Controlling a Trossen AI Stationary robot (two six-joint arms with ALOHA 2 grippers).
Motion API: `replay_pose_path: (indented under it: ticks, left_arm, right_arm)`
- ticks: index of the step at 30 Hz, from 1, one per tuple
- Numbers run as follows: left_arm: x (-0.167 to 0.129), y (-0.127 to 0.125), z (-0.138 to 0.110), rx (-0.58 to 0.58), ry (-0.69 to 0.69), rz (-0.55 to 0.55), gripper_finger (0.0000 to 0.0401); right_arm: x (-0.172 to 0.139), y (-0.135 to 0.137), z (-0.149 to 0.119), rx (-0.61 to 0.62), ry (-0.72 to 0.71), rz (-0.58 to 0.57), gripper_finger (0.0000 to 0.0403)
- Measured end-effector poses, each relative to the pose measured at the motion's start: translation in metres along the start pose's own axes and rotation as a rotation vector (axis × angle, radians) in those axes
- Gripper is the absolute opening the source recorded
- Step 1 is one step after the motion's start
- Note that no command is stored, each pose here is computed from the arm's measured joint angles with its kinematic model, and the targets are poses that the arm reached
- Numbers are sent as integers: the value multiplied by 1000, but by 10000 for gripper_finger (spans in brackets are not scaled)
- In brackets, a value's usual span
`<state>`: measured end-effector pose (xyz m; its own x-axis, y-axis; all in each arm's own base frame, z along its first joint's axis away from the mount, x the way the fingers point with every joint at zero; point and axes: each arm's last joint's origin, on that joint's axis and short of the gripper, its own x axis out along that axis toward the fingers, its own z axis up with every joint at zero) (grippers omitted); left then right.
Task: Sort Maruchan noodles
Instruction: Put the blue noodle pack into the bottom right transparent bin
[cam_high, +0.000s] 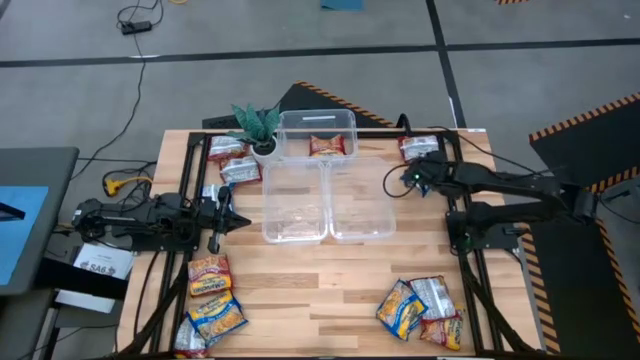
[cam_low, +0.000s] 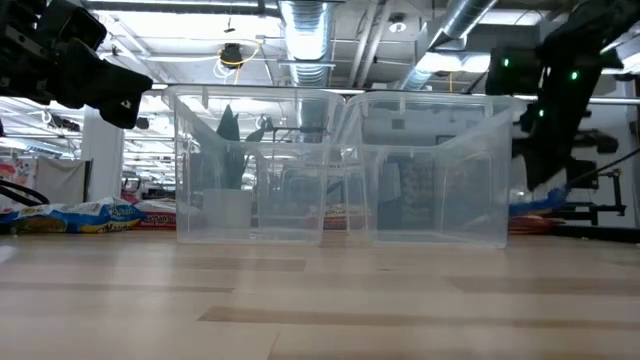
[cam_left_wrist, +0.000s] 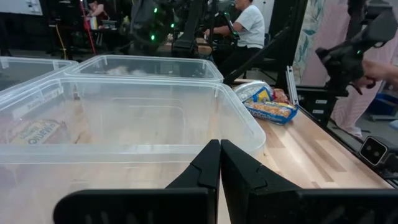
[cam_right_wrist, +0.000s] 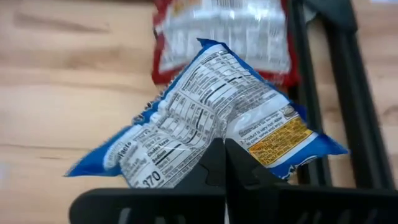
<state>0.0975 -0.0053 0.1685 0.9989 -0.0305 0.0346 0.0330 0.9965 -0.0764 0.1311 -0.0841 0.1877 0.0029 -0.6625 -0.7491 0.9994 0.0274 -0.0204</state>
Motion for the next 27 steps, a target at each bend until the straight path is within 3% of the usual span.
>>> replay_pose_path:
  ticks: [9,15,21,27]
  left_arm:
    - [0,0,0,0,-1,0,0]
    - [0,0,0,0,-1,0,0]
    - [0,0,0,0,0,0,0]
    - [0,0,0,0,-1,0,0]
  right_arm:
    - [-57,14,33,-1,-209,174,5]
    - [-102,34,44,-90,-320,401,5]
    - [-135,61,24,-263,-356,711,6]
    - [-138,87,-13,-447,-275,777,6]
